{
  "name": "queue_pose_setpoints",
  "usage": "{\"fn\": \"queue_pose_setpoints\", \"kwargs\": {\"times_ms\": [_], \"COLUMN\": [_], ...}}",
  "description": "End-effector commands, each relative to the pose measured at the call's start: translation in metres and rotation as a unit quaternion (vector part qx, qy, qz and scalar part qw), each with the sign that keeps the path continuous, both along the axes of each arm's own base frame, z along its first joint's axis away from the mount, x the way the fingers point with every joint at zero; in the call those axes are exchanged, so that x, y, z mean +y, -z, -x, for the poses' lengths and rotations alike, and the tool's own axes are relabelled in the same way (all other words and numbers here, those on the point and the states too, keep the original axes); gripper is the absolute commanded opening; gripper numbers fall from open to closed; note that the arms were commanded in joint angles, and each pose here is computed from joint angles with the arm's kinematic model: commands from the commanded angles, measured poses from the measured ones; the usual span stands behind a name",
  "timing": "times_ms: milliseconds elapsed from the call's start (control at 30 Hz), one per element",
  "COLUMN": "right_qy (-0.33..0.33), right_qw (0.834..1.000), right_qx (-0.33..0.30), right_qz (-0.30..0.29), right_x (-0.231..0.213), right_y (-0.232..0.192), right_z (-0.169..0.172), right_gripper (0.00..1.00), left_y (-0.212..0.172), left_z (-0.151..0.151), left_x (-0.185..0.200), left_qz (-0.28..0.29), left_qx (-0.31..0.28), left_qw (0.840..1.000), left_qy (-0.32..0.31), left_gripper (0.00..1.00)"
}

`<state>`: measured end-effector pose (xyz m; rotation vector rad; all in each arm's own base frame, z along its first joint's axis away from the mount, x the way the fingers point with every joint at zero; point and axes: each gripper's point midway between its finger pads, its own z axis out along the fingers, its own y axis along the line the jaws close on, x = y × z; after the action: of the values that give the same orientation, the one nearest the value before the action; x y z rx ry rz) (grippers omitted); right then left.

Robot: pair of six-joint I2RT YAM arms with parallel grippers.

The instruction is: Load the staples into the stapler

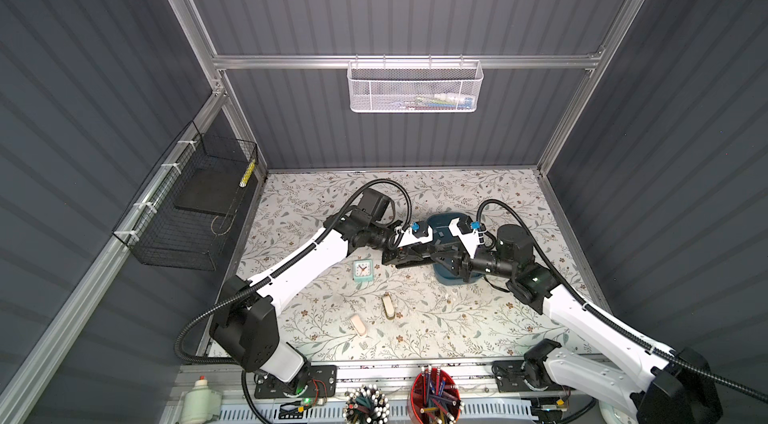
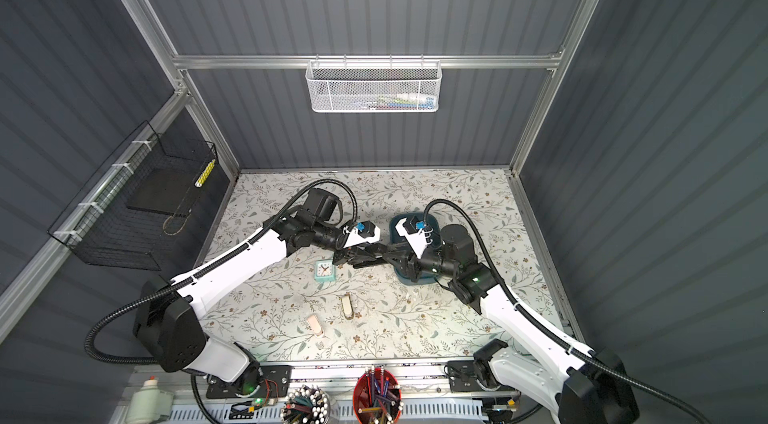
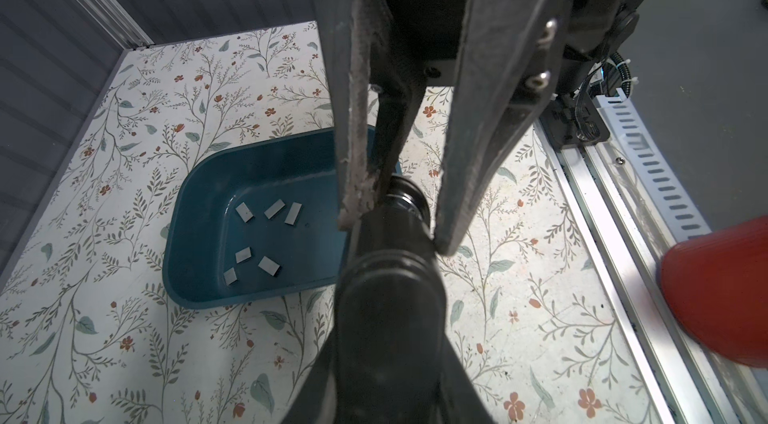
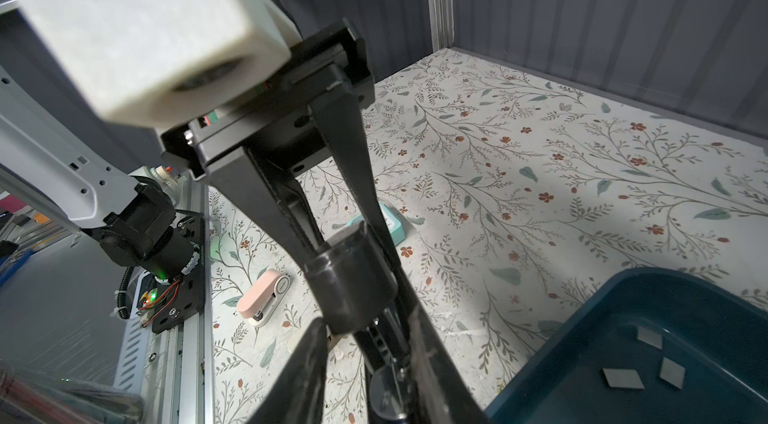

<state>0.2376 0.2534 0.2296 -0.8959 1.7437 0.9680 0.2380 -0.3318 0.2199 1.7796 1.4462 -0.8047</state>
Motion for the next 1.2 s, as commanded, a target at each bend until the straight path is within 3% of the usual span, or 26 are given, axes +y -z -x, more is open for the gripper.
{"fn": "queue_pose_setpoints", "kwargs": {"times_ms": [0,133,633,700,800,967,1167], "right_qy": [-0.015,-0.019,0.006,0.027,0.047,0.101,0.137], "right_qw": [1.000,1.000,0.999,0.998,0.998,0.995,0.982], "right_qx": [0.005,0.004,-0.016,-0.016,-0.017,0.005,0.099], "right_qz": [0.009,0.012,0.051,0.049,0.034,-0.011,-0.080], "right_x": [0.005,0.007,0.008,0.004,0.000,-0.011,-0.013], "right_y": [0.000,0.000,0.012,0.010,0.002,-0.012,-0.022], "right_z": [0.004,0.008,0.008,0.004,0.003,-0.003,-0.003], "right_gripper": [0.35,0.42,0.37,0.55,0.56,0.51,0.44], "left_y": [-0.040,-0.044,-0.058,-0.057,-0.052,-0.040,-0.041], "left_z": [0.005,0.002,0.019,0.018,0.015,0.002,-0.005], "left_x": [-0.006,-0.005,0.002,0.003,0.004,0.005,0.010], "left_qz": [0.056,0.058,0.072,0.068,0.060,0.050,0.056], "left_qx": [-0.026,-0.024,-0.030,-0.036,-0.044,-0.076,-0.127], "left_qw": [0.998,0.998,0.994,0.995,0.995,0.995,0.990], "left_qy": [0.030,0.027,0.072,0.066,0.060,0.035,0.008], "left_gripper": [0.00,0.00,0.00,0.00,0.00,0.00,0.00]}}
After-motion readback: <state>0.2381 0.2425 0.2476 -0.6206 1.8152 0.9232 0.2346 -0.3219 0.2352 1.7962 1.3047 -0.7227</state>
